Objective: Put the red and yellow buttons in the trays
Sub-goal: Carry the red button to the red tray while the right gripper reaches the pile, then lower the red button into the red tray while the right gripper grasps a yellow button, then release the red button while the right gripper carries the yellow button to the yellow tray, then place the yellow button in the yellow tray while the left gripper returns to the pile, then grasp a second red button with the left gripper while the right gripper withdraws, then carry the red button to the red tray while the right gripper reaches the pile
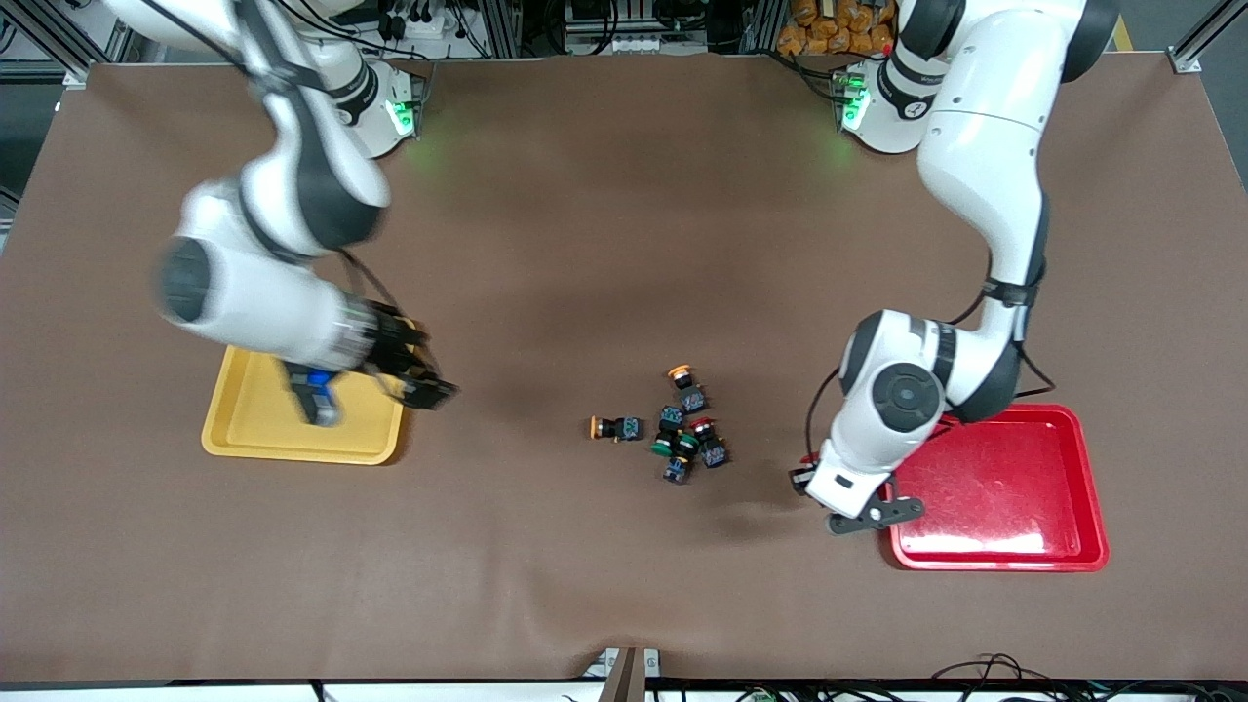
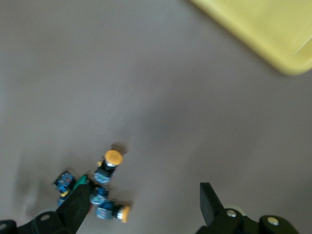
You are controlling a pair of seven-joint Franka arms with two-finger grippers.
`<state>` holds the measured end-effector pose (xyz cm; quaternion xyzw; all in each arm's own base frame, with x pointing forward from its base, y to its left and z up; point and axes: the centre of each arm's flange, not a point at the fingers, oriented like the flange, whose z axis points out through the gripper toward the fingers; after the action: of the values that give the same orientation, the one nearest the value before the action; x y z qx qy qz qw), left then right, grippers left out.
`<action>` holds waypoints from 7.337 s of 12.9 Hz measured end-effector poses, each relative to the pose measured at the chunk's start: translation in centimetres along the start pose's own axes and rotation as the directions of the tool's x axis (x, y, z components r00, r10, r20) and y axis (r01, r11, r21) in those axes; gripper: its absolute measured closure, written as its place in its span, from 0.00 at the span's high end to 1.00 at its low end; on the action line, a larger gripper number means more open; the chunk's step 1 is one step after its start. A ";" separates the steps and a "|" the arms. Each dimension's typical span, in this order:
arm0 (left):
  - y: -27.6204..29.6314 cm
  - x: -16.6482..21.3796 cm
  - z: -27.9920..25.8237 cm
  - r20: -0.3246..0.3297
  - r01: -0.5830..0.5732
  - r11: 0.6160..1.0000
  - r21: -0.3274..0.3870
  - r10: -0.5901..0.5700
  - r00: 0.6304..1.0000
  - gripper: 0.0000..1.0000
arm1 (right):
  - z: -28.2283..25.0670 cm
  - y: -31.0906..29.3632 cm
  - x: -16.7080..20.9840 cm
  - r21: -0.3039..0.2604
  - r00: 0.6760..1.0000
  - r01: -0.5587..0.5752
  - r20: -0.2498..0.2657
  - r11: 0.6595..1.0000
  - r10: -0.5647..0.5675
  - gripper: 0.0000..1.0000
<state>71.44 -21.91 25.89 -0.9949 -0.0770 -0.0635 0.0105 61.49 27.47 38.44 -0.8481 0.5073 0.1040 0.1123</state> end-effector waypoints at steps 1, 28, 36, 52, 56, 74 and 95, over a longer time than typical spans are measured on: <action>-1.5 0.6 0.0 0.011 -0.020 1.000 0.008 0.020 1.000 0.42 | 2.7 -1.4 -1.5 0.012 0.998 -0.064 -0.004 0.998 0.064 1.00; -26.8 6.0 5.2 0.074 -0.386 0.922 0.012 0.384 0.920 0.94 | 21.4 -7.2 -6.0 0.108 0.982 -0.171 -0.060 0.979 0.179 0.31; -22.9 7.1 0.0 -0.011 -0.301 0.954 -0.012 0.301 0.954 1.00 | 11.9 -6.0 4.8 -0.118 0.991 0.126 -0.023 0.985 -0.130 0.31; 8.5 -5.5 0.2 0.083 0.115 0.989 -0.095 -0.107 0.991 1.00 | 1.9 14.7 36.5 -0.110 0.685 0.718 0.282 0.687 -0.671 0.81; 11.4 -8.2 3.7 0.107 0.137 0.987 -0.085 -0.128 0.986 1.00 | 2.3 10.7 32.3 -0.142 0.717 0.694 0.231 0.706 -0.658 1.00; 11.5 -8.0 5.8 0.040 0.197 0.978 -0.064 -0.195 0.980 0.43 | 7.8 -2.6 6.5 -0.055 0.879 0.477 0.048 0.877 -0.475 1.00; -19.7 4.2 4.4 0.130 -0.332 0.943 0.015 0.327 0.936 0.43 | 26.0 -5.3 -24.3 -0.090 0.378 0.899 -0.339 0.430 -0.862 1.00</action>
<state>73.08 -1.64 22.33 -0.9954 0.0892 0.0034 0.0344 53.27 57.95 21.19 -0.9835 -0.0057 -0.1449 0.1083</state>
